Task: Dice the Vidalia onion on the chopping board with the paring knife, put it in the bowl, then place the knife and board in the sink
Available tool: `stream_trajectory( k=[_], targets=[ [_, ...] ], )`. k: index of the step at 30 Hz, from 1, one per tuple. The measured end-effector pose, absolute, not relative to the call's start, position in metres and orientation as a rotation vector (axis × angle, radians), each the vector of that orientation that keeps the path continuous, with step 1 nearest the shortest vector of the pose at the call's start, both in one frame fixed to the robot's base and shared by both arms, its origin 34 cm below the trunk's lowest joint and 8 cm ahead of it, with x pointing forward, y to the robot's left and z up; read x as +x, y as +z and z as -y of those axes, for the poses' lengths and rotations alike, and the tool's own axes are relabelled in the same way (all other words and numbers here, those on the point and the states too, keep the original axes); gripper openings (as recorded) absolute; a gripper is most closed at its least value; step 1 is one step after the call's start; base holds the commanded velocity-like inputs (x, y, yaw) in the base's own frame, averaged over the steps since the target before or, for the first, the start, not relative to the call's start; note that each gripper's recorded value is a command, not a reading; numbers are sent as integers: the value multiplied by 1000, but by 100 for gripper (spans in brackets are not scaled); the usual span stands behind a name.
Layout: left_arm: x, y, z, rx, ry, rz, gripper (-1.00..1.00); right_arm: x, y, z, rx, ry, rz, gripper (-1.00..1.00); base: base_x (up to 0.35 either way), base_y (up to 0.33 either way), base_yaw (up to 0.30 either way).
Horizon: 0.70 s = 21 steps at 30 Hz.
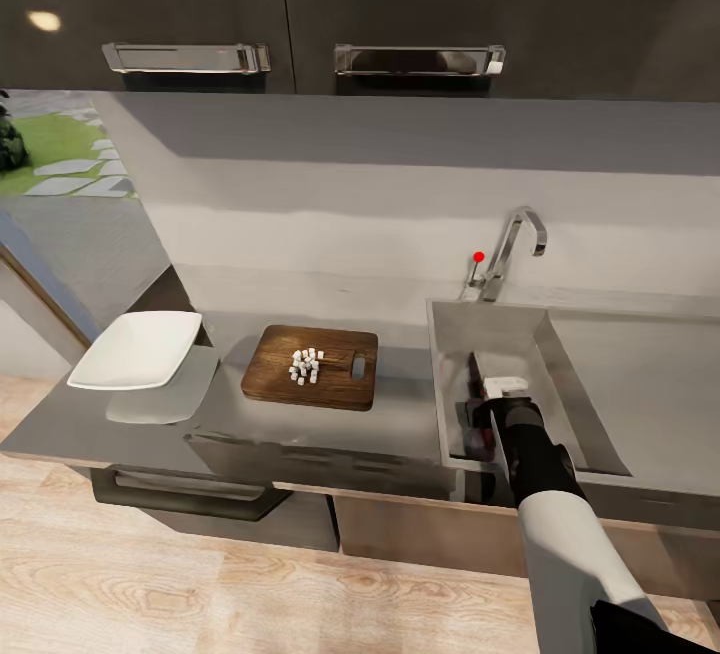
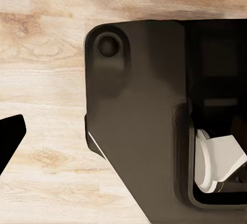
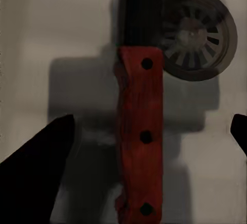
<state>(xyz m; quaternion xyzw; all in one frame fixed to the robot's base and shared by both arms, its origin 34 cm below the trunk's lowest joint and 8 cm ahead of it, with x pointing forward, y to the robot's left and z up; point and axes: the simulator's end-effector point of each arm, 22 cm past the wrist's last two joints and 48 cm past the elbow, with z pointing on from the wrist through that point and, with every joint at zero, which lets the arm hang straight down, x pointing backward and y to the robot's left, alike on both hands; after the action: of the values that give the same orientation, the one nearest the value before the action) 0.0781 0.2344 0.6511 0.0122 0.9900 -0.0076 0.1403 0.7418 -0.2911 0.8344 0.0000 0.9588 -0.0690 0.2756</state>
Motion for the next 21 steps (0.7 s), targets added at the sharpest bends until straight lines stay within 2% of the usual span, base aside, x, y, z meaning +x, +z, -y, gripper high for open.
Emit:
stream_trajectory(
  k=[10,16,21],
  targets=[
    [78,651,-234,35,-22,-2860,100,748,843,293,6,-186,-2553,100,0,0,0],
    [78,651,-234,35,-23,-2860,100,789,946,314,71,-202,-2334,100,0,0,0],
    [77,651,-234,36,-25,-2861,100,789,990,299,72,-48,-2305,100,0,55,0]
  ],
)
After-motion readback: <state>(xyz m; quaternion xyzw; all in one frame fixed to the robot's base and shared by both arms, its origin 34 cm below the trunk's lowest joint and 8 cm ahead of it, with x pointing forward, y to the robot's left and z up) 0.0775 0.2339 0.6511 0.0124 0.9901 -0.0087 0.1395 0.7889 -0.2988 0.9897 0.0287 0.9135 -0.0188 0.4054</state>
